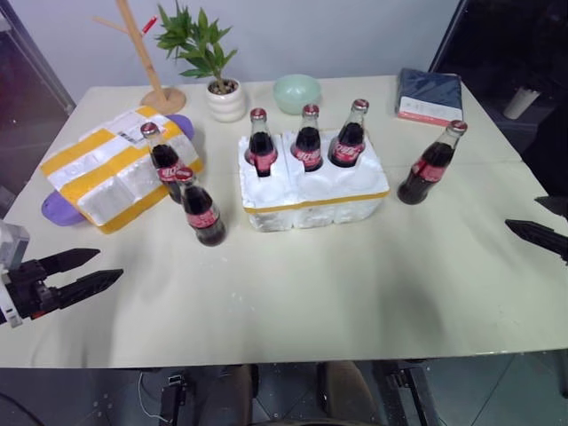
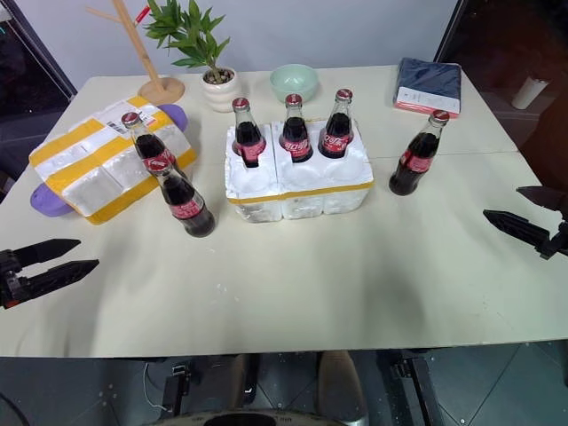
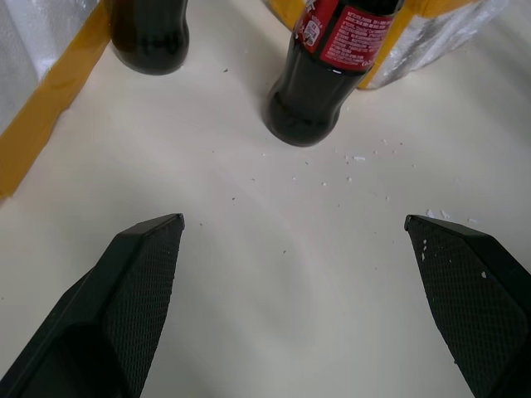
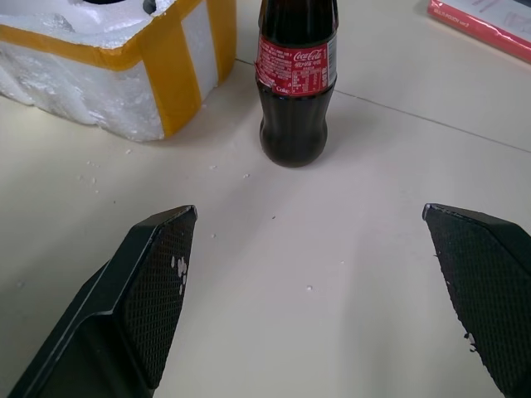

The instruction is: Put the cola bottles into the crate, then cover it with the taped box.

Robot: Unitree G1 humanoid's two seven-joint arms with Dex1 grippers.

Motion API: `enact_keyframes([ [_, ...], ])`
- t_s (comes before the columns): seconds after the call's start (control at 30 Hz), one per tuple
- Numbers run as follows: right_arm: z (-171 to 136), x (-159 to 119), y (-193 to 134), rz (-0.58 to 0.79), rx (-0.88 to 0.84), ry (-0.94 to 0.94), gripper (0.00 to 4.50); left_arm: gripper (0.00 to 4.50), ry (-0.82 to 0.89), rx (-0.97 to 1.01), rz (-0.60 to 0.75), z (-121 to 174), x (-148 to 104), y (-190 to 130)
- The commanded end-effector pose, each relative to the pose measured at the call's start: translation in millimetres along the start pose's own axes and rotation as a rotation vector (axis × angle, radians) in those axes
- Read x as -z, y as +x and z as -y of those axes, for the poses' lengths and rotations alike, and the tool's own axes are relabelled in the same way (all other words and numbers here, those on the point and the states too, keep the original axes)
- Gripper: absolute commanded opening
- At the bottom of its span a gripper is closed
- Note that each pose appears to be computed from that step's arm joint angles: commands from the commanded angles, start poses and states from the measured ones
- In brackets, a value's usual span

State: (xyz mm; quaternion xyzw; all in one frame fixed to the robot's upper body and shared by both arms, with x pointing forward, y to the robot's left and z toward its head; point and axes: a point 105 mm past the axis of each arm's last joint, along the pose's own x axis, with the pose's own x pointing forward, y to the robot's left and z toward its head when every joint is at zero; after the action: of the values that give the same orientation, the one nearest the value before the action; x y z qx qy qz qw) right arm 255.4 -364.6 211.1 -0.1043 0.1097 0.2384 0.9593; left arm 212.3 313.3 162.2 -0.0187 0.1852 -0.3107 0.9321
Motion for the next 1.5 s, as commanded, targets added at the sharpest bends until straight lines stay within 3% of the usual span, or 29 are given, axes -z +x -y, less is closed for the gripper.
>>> enact_keyframes([
  [0.03,2,-17,-5,0.045,0.009,-0.045,4.5,4.47,0.022,-0.005,0.013,2,-5,-2],
  [0.43,0,-18,0,0.05,-0.012,-0.032,4.5,4.47,0.036,-0.001,0.043,4,-11,1],
  [0.6,-8,-31,3,0.081,-0.065,-0.02,4.5,4.47,0.057,0.043,0.063,6,-21,9],
  [0.8,-56,-73,11,0.148,-0.319,-0.062,4.5,4.47,0.121,0.157,0.079,15,-38,37],
  [1.03,-134,-99,20,0.147,-0.65,-0.145,4.5,4.47,0.177,0.27,0.098,21,-43,100],
  [1.5,-175,-112,34,0.183,-0.762,-0.138,4.5,4.47,0.248,0.319,0.145,26,-52,164],
])
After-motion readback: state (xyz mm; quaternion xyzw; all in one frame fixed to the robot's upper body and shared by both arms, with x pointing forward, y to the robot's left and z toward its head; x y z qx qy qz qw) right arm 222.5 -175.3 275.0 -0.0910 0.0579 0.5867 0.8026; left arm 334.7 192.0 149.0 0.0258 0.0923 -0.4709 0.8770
